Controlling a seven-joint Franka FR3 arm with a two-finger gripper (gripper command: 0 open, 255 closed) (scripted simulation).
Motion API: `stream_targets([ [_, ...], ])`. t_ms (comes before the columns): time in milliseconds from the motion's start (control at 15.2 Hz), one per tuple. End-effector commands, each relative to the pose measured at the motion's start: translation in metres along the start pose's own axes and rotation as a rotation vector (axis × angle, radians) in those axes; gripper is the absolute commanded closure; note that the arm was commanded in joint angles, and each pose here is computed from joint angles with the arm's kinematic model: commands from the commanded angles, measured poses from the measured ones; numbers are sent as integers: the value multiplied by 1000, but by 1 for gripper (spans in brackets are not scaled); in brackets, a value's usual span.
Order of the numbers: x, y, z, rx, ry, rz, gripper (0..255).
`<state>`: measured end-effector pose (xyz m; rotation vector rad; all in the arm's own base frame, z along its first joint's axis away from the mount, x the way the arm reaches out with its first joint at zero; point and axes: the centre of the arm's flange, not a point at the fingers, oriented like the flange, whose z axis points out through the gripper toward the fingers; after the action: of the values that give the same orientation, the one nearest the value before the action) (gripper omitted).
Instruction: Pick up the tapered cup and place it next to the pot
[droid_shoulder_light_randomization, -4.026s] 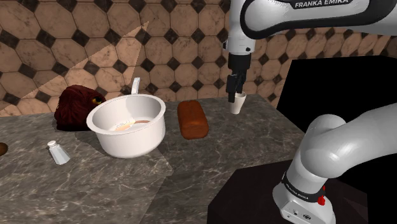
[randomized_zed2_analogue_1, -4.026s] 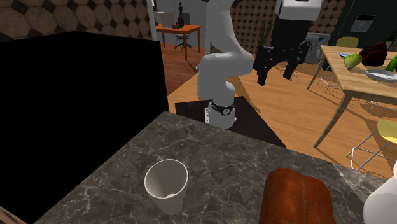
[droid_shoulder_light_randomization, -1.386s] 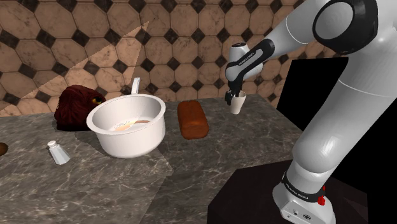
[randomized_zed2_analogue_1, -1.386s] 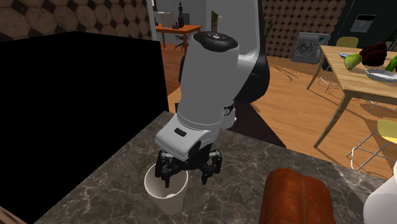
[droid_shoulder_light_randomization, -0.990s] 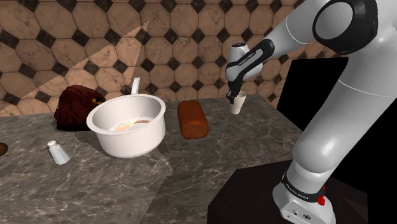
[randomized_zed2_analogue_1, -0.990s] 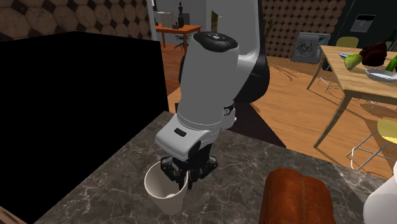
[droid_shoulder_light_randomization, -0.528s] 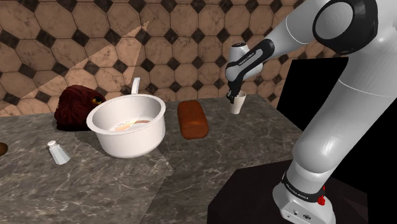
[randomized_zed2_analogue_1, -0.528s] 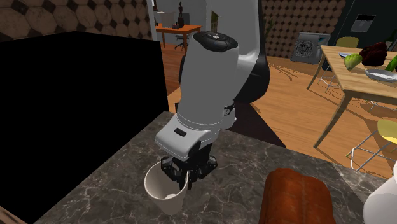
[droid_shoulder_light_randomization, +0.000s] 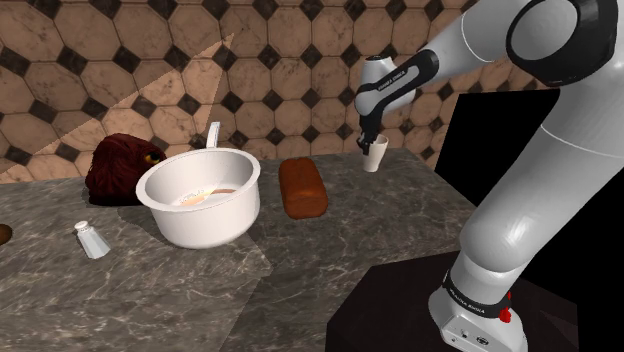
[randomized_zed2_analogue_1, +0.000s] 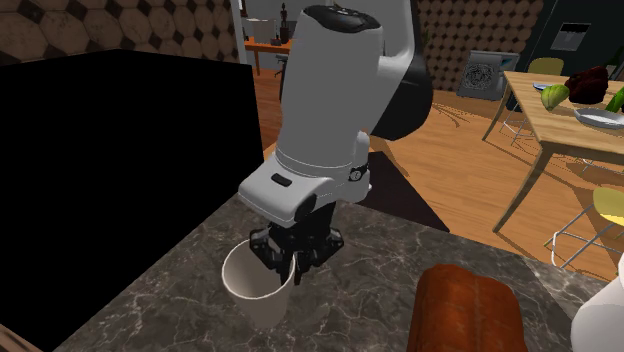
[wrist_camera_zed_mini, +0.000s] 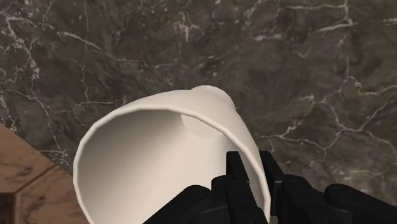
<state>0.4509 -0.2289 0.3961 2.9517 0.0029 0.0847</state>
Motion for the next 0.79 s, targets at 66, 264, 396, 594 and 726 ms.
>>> stream_targets([
  [66,1,4,-16,0,0,0,255],
  [264,2,7,-31,0,0,0,255],
  [396,3,9,-42,0,0,0,255],
  [594,4,11,-57,0,0,0,255],
  [726,4,13,-68,0,0,0,255],
])
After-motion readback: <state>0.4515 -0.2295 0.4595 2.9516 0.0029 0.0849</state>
